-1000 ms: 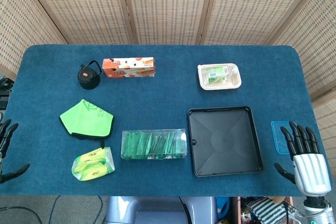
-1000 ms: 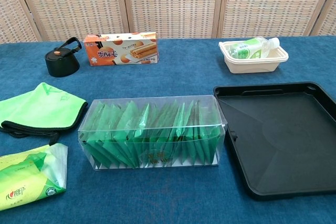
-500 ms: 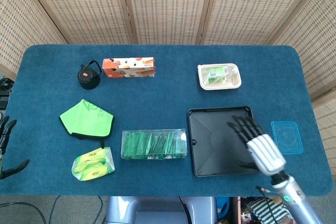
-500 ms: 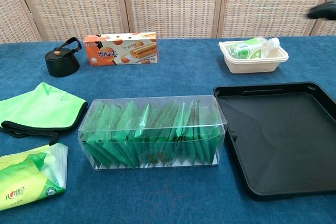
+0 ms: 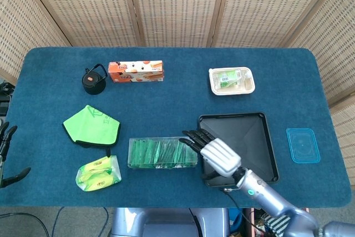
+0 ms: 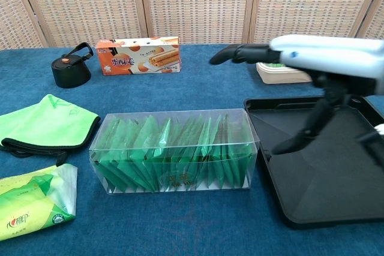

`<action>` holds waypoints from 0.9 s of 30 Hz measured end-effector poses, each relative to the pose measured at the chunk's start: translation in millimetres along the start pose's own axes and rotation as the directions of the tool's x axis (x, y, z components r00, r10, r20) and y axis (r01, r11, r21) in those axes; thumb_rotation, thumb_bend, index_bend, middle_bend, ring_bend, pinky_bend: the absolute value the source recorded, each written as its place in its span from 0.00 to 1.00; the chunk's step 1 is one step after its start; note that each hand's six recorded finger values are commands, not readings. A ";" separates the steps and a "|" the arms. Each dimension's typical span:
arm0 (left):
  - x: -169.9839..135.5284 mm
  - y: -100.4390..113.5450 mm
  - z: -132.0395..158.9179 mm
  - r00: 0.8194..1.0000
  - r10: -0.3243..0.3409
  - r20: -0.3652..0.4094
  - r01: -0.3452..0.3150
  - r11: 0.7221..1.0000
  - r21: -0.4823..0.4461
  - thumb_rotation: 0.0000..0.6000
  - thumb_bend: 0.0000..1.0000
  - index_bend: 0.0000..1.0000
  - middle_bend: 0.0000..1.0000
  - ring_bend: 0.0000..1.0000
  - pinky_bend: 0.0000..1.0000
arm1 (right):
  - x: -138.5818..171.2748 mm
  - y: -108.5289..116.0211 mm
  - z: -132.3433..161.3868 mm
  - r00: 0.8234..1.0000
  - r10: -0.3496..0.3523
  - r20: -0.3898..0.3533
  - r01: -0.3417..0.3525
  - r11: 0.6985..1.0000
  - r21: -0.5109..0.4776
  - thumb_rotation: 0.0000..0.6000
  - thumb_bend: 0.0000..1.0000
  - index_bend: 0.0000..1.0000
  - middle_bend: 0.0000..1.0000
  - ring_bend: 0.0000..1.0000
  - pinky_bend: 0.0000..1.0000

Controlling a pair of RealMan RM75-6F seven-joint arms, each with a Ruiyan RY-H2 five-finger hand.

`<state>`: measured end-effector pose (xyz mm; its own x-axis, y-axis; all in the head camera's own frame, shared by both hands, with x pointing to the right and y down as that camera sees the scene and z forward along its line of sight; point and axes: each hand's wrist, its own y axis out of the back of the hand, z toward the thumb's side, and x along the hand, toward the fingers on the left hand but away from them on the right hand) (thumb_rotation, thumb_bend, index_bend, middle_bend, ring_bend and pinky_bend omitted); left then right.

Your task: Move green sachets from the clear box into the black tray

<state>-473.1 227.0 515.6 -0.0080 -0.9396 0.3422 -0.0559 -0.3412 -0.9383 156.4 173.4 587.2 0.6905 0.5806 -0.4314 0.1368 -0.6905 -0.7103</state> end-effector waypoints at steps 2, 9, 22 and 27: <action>0.2 -0.2 -0.7 1.000 -0.002 -0.002 0.002 1.000 -0.001 1.00 0.13 0.00 0.00 0.00 0.00 | -14.0 -5.7 6.6 1.000 0.008 -0.009 -0.008 1.000 0.008 1.00 0.15 0.10 0.00 0.00 0.00; 2.0 -0.8 -2.8 1.000 -0.008 -0.009 0.008 1.000 -0.006 1.00 0.13 0.00 0.00 0.00 0.00 | -50.0 -18.2 19.9 1.000 0.028 0.000 -0.028 0.998 0.056 1.00 0.19 0.12 0.00 0.00 0.00; 3.7 2.0 -7.9 1.000 -0.010 -0.020 0.009 1.000 -0.027 1.00 0.13 0.00 0.00 0.00 0.00 | -89.8 -35.1 38.3 0.998 0.040 0.042 -0.043 0.995 0.089 1.00 0.28 0.14 0.00 0.00 0.00; 4.3 3.1 -9.0 1.000 -0.010 -0.020 0.009 0.999 -0.034 1.00 0.13 0.00 0.00 0.00 0.00 | -92.9 -37.6 38.3 0.998 0.040 0.057 -0.046 0.994 0.095 1.00 0.36 0.17 0.00 0.00 0.00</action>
<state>-482.3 222.1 514.6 -0.0277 -0.9354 0.3524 -0.0895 -0.3488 -0.9329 59.9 161.9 632.6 0.6541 0.5757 -0.4906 0.0374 -0.6724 -0.7392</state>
